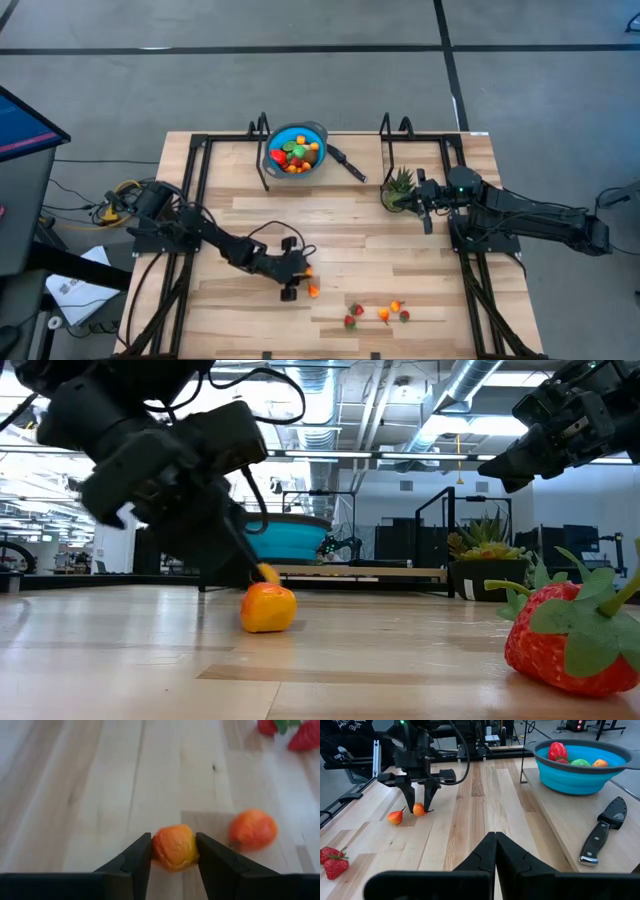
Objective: Pick & Place Fruit
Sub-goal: Put the pear into the basket
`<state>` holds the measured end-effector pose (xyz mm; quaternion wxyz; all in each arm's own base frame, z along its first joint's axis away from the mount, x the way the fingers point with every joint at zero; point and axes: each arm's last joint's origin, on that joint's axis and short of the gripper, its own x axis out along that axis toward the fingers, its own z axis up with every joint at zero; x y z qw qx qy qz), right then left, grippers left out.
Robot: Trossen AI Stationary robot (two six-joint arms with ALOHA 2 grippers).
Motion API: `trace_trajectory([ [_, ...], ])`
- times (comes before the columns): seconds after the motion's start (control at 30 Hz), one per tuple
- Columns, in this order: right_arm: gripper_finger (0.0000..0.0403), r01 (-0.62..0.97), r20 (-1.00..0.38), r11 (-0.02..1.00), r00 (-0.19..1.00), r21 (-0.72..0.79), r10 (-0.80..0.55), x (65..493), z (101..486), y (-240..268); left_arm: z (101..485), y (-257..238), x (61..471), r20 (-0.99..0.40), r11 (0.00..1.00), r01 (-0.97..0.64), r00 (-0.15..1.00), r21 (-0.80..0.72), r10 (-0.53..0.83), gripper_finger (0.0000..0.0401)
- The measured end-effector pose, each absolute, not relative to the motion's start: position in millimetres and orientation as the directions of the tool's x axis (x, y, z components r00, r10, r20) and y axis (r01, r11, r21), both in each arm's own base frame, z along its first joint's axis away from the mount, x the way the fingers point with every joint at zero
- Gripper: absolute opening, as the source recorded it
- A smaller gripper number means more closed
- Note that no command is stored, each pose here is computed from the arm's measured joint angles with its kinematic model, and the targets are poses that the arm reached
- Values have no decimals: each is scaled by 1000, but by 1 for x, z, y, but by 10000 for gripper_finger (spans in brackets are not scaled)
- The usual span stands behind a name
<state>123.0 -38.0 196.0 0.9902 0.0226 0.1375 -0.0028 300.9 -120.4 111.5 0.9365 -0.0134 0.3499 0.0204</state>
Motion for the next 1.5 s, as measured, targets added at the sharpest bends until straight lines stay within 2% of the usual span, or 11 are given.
trace_trajectory([
  [0.5,0,11,-275,999,961,45,1,123,196,-38,120,-101,315,-576,992,-114,815,-60,59,136],
  [0.83,0,12,-275,999,962,45,1,123,196,-38,137,-88,330,-405,980,-147,911,-135,81,136],
  [1.07,0,11,-275,999,962,45,1,123,196,-38,151,-72,340,-266,982,-150,957,-111,116,136],
  [1.37,0,8,-275,999,961,31,1,123,196,-38,178,-49,361,-171,981,-192,967,3,190,136],
  [1.5,0,5,-275,1000,962,20,1,123,196,-38,196,-32,357,-148,970,-244,959,0,241,136],
])
